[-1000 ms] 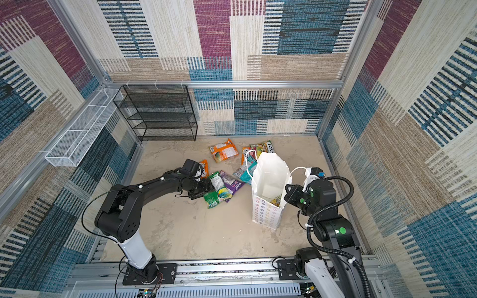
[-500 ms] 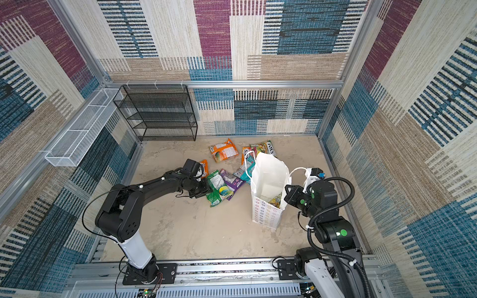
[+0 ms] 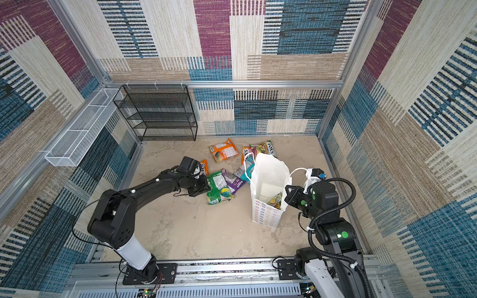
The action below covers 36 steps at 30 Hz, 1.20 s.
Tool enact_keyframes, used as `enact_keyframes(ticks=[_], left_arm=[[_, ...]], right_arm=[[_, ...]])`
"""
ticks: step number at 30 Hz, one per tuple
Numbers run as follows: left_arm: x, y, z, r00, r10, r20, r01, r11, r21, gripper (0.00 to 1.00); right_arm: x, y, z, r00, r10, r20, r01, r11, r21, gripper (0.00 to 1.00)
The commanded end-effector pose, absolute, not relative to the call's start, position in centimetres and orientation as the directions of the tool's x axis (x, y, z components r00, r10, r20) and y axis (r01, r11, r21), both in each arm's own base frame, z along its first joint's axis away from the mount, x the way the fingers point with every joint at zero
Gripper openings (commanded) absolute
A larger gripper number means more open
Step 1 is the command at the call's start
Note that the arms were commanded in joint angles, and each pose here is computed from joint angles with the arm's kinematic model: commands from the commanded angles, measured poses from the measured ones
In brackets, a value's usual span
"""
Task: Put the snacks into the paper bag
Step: 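Lift the green tea packet and carry it over the bag opening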
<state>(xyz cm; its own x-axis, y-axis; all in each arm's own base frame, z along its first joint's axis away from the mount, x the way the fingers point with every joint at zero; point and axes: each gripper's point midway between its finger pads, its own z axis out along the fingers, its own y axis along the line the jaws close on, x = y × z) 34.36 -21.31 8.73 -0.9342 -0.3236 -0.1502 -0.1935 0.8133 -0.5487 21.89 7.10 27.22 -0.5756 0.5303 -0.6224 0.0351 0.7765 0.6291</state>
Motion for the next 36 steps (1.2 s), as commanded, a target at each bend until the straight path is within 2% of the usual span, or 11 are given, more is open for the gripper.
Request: enact_keyframes(ticks=[1,20,27,36], left_arm=[[33.7,-21.4,10.7,-0.926,-0.350,-0.143,-0.206,0.784,-0.586,0.00],[27.5,-18.0,23.4,-0.850,-0.392,-0.351,-0.074,0.749,-0.658,0.00],[25.2,-18.3,33.6,-0.789,-0.362,-0.496,0.120,0.701,-0.703,0.00],[21.9,-22.9,45.4,-0.703,-0.222,-0.675,0.438,0.613,-0.657,0.00]], right_arm=[[21.7,7.3,27.8,-0.573,0.522,-0.632,0.011,0.776,0.631,0.00],[22.3,7.2,29.4,-0.549,0.509,-0.663,-0.010,0.789,0.614,0.00],[22.5,7.8,29.1,-0.562,0.511,-0.650,-0.027,0.774,0.632,0.00],[22.2,7.7,30.0,-0.552,0.503,-0.665,-0.042,0.780,0.625,0.00]])
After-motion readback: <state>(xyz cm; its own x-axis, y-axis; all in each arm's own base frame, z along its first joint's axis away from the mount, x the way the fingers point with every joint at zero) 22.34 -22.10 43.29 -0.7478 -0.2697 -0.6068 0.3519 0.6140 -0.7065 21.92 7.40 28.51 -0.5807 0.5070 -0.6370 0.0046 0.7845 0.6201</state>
